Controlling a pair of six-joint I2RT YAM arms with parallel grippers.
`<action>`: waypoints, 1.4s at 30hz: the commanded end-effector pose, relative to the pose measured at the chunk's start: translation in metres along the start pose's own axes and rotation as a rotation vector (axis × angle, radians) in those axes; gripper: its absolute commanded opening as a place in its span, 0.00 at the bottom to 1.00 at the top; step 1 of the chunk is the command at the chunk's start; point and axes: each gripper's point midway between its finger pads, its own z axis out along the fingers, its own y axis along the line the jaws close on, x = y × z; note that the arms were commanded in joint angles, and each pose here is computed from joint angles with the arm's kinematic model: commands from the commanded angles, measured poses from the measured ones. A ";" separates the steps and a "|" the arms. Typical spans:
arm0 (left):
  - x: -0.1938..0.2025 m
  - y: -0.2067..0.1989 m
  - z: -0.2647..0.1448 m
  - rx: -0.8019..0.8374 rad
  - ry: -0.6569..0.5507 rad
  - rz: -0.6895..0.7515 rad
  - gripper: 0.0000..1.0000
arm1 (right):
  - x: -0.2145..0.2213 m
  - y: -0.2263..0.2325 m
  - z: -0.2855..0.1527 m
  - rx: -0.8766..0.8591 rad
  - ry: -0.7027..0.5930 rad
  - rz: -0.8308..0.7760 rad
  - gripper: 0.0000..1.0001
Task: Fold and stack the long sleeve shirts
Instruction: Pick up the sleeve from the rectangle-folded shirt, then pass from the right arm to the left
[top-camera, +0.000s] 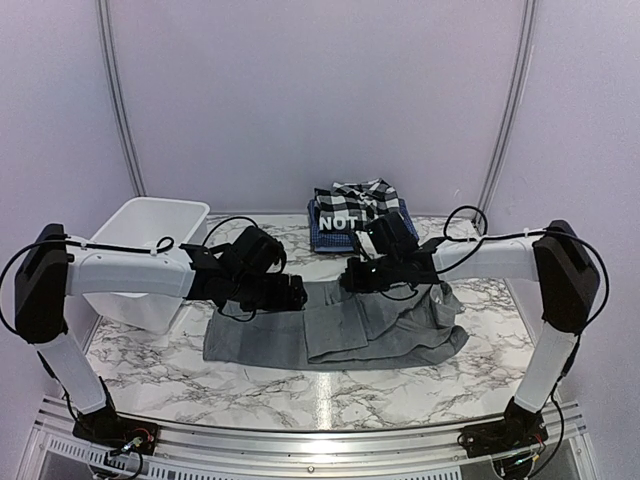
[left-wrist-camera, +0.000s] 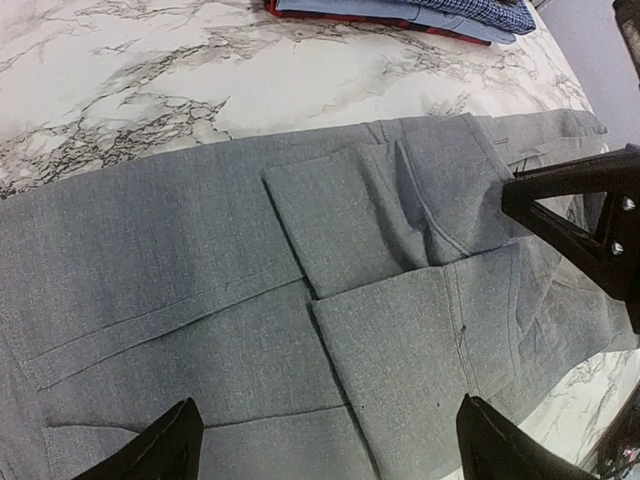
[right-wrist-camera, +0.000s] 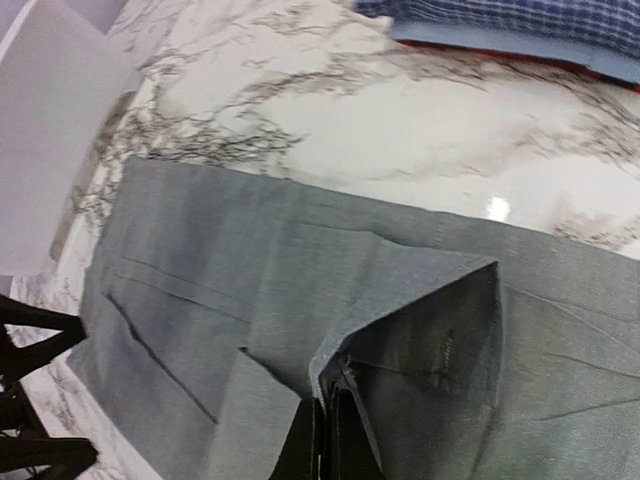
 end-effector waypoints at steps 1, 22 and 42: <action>-0.014 -0.009 -0.017 0.049 -0.036 0.016 0.91 | -0.025 0.081 -0.030 -0.222 -0.060 -0.087 0.00; -0.041 -0.027 -0.040 0.169 -0.223 0.237 0.89 | -0.045 0.156 -0.041 -0.433 -0.063 -0.177 0.00; -0.074 -0.031 -0.024 0.106 -0.354 0.222 0.45 | -0.048 0.158 -0.055 -0.449 -0.087 -0.126 0.00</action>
